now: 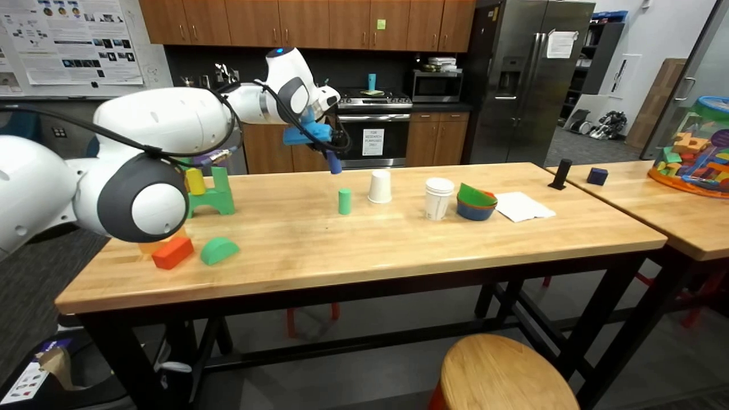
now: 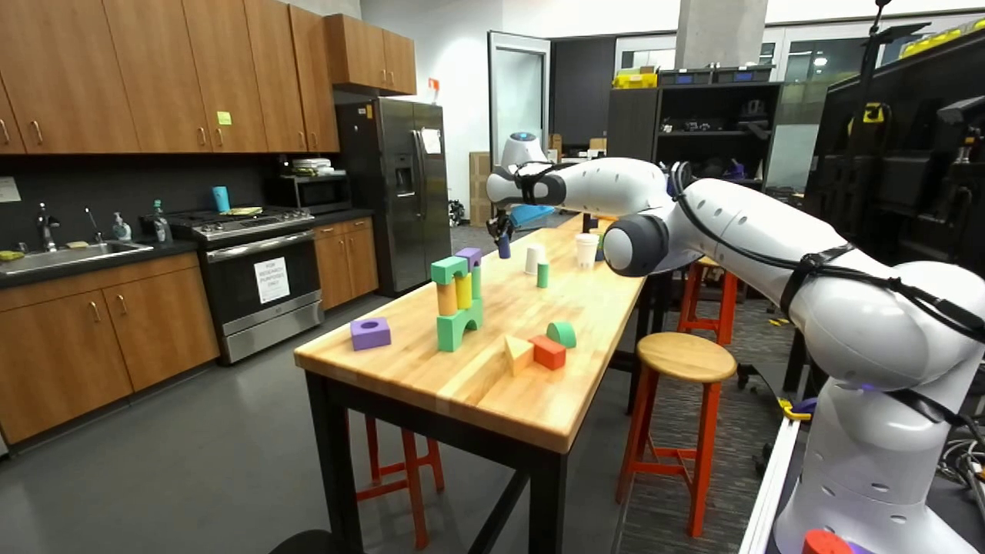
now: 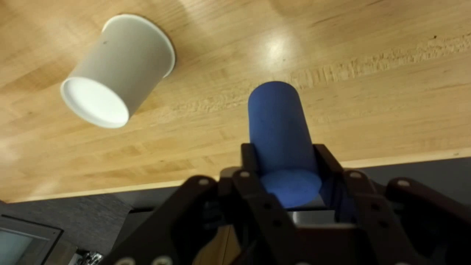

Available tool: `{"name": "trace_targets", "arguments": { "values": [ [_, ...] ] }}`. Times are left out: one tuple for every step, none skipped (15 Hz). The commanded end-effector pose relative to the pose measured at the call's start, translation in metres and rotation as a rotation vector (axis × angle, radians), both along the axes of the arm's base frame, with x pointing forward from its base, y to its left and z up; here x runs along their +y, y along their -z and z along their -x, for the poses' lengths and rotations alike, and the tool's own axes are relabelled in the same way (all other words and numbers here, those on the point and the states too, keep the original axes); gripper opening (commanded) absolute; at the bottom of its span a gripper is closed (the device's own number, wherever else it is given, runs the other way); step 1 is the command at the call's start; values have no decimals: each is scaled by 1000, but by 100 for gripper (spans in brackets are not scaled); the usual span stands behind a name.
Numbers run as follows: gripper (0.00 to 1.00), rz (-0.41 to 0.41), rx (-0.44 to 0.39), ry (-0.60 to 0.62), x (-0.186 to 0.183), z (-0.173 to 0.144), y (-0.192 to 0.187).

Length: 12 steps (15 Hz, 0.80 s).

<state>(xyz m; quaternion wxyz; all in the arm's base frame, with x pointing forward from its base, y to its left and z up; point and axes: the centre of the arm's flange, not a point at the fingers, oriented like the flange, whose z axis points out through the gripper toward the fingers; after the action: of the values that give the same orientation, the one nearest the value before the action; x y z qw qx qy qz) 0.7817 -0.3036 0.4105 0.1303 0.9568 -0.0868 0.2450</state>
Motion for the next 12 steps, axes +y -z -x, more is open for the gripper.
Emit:
{"name": "trace_targets", "arguments": {
  "values": [
    [16,21,-24,-87,16,28,-63],
    [16,45,-34,-117,24,31,-76],
    [16,53,-43,-165,36,35,-96],
    [16,67,-47,-204,49,35,-106],
    [16,55,-44,-256,63,36,-114],
    [16,48,-41,-285,74,34,-118],
    [41,60,-58,-215,48,5,-112],
    [41,58,-57,-243,59,5,-120],
    [41,55,-57,-257,68,4,-124],
    [41,55,-57,-264,72,3,-124],
    [41,55,-55,-267,73,2,-123],
    [41,54,-50,-268,71,2,-121]
  ]
}}
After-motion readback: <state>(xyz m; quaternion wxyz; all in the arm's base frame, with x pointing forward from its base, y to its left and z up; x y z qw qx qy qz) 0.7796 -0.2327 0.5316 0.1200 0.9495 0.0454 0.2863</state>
